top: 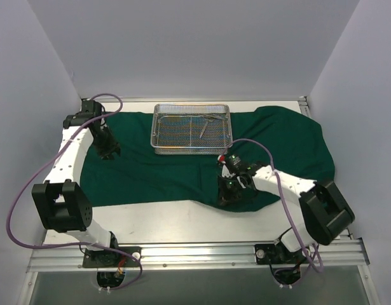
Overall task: Open and lay out the surgical kit
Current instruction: Smooth out the surgical kit at the center of the board.
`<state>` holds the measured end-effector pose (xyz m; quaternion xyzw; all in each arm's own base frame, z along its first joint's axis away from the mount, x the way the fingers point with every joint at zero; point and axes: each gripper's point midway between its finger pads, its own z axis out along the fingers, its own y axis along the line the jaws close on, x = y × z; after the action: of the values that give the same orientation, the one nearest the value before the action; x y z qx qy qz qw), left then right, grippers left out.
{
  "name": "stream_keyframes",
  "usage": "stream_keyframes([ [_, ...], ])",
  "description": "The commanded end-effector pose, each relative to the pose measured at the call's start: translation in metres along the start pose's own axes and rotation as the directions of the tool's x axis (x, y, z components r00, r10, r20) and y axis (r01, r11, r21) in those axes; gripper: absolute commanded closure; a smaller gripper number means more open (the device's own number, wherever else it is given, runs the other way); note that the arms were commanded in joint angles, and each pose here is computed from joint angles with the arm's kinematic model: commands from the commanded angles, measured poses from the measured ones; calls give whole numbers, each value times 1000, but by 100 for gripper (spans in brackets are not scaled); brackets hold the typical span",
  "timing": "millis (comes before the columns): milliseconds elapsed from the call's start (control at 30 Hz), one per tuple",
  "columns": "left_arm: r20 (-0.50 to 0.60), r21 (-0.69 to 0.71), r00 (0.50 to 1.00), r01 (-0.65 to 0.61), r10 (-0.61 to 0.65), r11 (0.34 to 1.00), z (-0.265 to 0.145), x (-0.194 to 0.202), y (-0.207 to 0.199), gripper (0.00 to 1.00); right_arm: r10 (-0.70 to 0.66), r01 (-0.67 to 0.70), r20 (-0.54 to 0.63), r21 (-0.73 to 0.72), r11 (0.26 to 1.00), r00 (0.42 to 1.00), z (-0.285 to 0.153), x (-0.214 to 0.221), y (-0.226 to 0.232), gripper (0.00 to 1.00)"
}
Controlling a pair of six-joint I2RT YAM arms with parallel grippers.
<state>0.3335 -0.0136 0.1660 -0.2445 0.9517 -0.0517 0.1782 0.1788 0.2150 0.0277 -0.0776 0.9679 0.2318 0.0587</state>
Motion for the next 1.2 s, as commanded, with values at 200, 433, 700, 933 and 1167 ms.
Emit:
stream_keyframes([
  [200,-170,-103,955,228,-243,968,35,48,55,98,-146,142,81,56,988,986,-42,-36,24,100],
  [433,-260,-117,919,274,-296,954,87,50,58,98,-209,219,202,-29,975,957,-22,-120,75,100],
  [700,-269,-241,912,247,-309,939,131,45,85,98,-237,262,248,-73,962,939,-11,-157,106,100],
  [933,-290,-495,876,208,-386,843,127,84,138,98,-275,294,235,-48,955,932,-4,-150,94,100],
  [1167,-255,-583,785,341,-565,737,74,107,181,98,-271,287,172,-72,955,947,22,-140,86,100],
])
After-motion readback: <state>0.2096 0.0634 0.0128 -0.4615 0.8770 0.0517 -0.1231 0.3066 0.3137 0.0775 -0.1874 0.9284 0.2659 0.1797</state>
